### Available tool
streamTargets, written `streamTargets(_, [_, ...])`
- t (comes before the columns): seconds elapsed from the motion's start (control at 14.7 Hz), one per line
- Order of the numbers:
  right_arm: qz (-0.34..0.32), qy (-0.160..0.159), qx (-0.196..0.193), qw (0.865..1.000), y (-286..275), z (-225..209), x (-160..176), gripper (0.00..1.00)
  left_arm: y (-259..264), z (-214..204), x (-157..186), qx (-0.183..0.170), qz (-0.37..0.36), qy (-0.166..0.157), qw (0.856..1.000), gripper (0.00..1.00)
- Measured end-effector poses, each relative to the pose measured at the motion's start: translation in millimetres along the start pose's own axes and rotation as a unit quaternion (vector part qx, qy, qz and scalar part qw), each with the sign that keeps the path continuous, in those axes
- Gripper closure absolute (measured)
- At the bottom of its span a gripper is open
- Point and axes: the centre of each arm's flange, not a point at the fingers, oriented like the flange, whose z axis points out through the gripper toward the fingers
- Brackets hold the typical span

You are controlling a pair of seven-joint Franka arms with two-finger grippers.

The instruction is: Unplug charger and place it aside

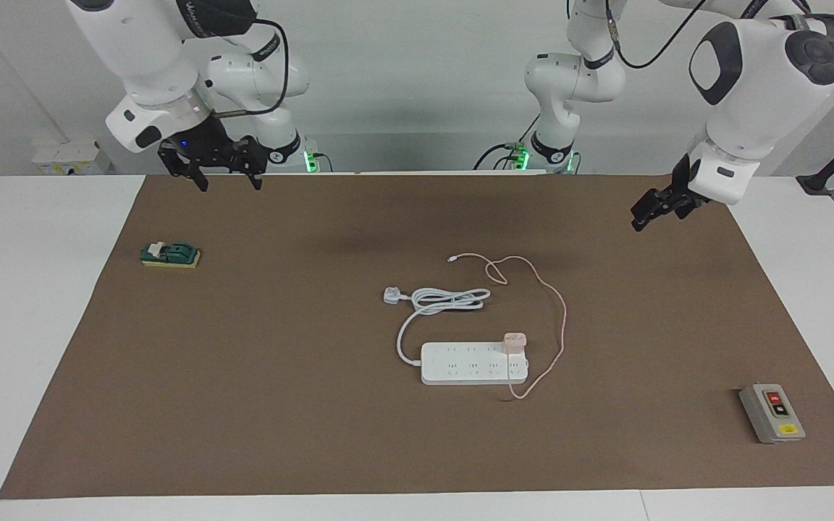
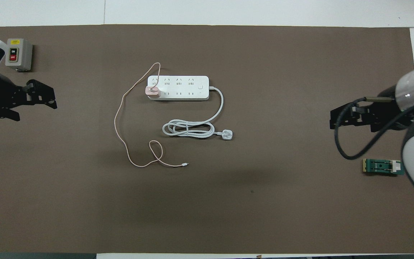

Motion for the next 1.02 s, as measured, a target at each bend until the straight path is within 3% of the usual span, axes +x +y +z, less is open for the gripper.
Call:
streamTargets(0.2, [0.091, -0.018, 0.038, 0.995, -44, 39, 20, 0.00, 15, 14, 26, -0.001, -0.093, 0.010, 0.996, 0.00])
streamTargets(0.41, [0.187, -0.036, 0.070, 0.979, -92, 87, 42, 0.00, 18, 13, 38, -0.014, -0.164, 0.036, 0.986, 0.00])
streamTargets(0.75, [0.324, -0.078, 0.123, 0.935, -155, 171, 73, 0.00, 17, -12, 48, -0.033, -0.188, 0.068, 0.979, 0.00])
streamTargets(1.02, [0.417, -0.080, 0.140, 0.894, -206, 234, 102, 0.00, 30, -17, 52, -0.037, -0.197, 0.077, 0.977, 0.00])
